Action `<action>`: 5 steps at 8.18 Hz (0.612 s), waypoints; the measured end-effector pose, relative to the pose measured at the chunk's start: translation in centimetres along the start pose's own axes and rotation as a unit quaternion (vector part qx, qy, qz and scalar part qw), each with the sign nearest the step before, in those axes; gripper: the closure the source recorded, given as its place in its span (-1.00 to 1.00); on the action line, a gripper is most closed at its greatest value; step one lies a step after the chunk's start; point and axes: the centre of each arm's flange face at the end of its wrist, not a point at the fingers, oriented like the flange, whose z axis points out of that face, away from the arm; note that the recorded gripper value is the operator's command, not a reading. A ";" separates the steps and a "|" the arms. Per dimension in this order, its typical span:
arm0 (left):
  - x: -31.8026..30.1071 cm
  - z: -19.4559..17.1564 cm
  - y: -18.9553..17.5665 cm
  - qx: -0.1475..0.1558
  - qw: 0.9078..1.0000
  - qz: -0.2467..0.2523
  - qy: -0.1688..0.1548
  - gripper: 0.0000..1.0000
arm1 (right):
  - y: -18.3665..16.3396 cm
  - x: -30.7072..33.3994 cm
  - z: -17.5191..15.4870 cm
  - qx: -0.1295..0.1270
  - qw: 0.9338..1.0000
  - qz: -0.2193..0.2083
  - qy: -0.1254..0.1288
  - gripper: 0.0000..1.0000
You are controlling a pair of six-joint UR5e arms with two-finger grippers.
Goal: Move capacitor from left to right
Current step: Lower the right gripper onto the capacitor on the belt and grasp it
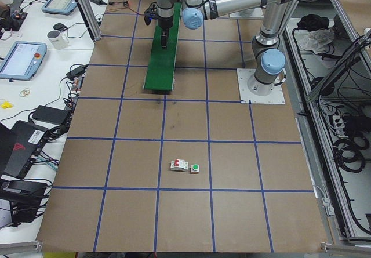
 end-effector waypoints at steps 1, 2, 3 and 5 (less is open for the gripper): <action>0.0 0.0 -0.1 0.002 1.000 0.001 -0.002 -1.00 | 0.1 -0.1 0.2 -0.001 1.000 0.003 -0.005 -0.99; -0.1 0.1 -0.1 0.003 1.000 0.000 -0.002 -1.00 | 0.1 -0.1 0.3 -0.001 1.000 0.007 -0.007 -0.99; -0.1 0.2 -0.2 0.002 1.000 -0.003 -0.001 -1.00 | 0.0 -0.3 0.6 0.000 1.000 0.011 -0.009 -0.98; 0.0 0.5 -0.4 0.001 1.000 -0.004 0.002 -1.00 | 0.1 -1.4 1.1 0.006 1.000 0.014 -0.008 -0.94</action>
